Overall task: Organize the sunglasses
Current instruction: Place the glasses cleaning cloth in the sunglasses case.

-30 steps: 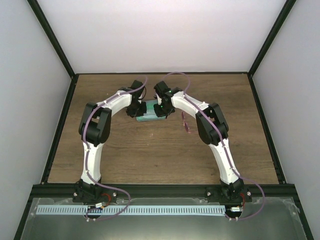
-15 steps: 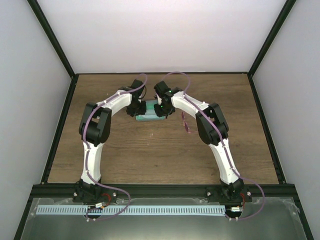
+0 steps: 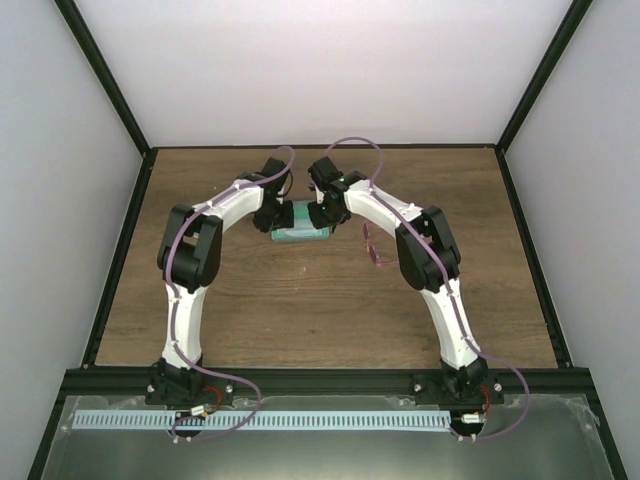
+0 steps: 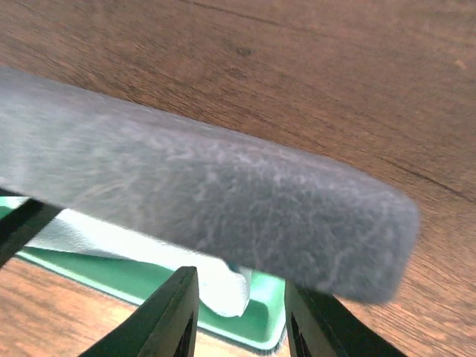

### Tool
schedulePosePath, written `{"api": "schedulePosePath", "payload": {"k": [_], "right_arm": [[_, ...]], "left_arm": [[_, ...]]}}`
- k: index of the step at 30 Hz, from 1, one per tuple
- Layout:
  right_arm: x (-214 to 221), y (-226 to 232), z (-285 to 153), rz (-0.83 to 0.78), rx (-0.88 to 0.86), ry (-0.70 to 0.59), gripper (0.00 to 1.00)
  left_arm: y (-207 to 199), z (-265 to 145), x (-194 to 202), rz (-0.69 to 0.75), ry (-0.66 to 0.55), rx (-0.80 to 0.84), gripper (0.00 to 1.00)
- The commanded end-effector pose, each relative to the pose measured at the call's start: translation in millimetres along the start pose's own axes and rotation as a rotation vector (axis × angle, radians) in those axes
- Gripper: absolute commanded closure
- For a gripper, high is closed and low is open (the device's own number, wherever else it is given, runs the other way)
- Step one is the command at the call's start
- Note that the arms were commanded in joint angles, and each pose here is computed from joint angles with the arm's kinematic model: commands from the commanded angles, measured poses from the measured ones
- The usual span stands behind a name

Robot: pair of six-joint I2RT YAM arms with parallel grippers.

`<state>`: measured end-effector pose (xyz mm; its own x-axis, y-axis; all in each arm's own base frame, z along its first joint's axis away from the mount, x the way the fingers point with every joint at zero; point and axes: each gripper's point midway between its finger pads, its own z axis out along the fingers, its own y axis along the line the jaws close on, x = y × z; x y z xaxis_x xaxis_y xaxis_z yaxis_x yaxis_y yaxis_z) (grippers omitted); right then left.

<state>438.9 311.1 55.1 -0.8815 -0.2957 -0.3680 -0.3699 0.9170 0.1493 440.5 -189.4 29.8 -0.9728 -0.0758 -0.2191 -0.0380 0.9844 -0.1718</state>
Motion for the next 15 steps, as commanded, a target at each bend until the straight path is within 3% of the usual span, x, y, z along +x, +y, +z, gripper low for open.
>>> {"api": "schedulePosePath", "payload": {"k": [1,5,7,11,15], "right_arm": [[-25,7,-40,0.020,-0.034,-0.101,0.68],[-21,17,-39,0.032,-0.095,-0.091,0.84],[-19,24,-37,0.044,-0.132,-0.081,0.87],[-14,31,-29,0.072,-0.182,-0.061,0.89],[-10,36,-21,0.088,-0.218,-0.045,0.89]], "left_arm": [[-10,-28,-16,-0.009,-0.068,0.054,0.47],[-12,-32,-19,-0.014,-0.094,0.067,0.14],[-13,-32,-20,-0.012,-0.096,0.075,0.08],[-15,-32,-20,-0.007,-0.093,0.081,0.04],[-13,-35,-19,-0.007,-0.096,0.074,0.09]]}}
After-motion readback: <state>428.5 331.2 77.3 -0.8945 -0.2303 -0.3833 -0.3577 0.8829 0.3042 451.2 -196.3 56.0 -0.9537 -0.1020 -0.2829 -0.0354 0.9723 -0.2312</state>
